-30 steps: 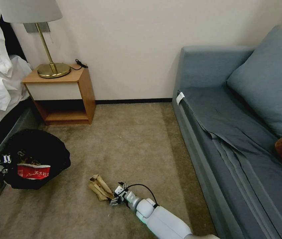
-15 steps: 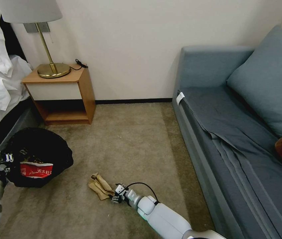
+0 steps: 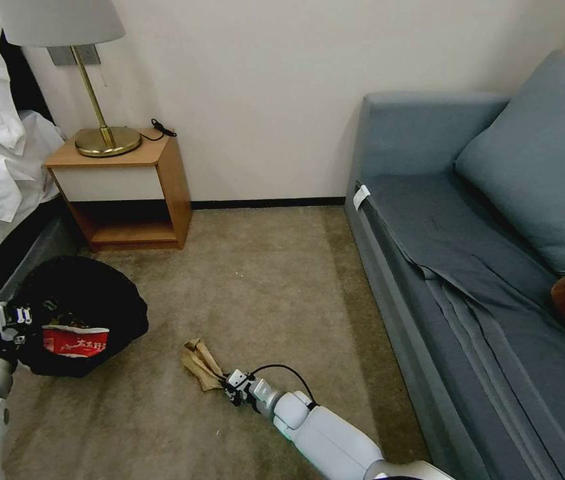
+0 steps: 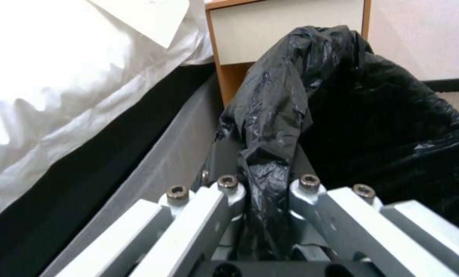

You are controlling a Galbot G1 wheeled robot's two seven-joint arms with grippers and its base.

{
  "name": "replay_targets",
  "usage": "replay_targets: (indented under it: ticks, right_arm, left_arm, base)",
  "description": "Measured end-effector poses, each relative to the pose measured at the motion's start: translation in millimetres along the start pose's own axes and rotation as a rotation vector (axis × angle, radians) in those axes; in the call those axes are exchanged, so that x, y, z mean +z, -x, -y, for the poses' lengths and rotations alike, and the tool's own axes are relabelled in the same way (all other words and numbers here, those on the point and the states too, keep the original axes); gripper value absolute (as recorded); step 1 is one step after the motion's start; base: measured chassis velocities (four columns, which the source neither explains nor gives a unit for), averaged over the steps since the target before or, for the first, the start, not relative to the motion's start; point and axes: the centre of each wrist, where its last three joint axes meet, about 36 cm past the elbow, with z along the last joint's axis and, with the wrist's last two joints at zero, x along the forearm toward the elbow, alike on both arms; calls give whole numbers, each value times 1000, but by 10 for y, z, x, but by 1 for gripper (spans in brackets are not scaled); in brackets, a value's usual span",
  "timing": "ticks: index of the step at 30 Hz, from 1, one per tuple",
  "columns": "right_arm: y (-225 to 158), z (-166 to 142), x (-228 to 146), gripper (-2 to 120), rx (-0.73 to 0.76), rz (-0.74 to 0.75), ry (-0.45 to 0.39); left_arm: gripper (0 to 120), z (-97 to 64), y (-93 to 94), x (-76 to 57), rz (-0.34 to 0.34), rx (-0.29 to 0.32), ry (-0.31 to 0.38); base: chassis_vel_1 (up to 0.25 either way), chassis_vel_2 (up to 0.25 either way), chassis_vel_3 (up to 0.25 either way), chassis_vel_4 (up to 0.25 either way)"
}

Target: Pick up the trash bin, then pick up the garbage on the floor and place it into the trash bin.

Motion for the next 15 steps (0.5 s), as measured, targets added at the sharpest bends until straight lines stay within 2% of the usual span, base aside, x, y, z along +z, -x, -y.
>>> replay_targets:
  ticks: [10,15]
  right_arm:
    - [53,39,-294,0,6,72,-10]
    - [82,74,-618,0,12,146,-4]
  left_arm:
    - [4,29,23,62,-9,7,-2]
    - [4,32,23,83,-13,12,2]
  base:
    - [0,0,0,0]
    - [0,0,0,0]
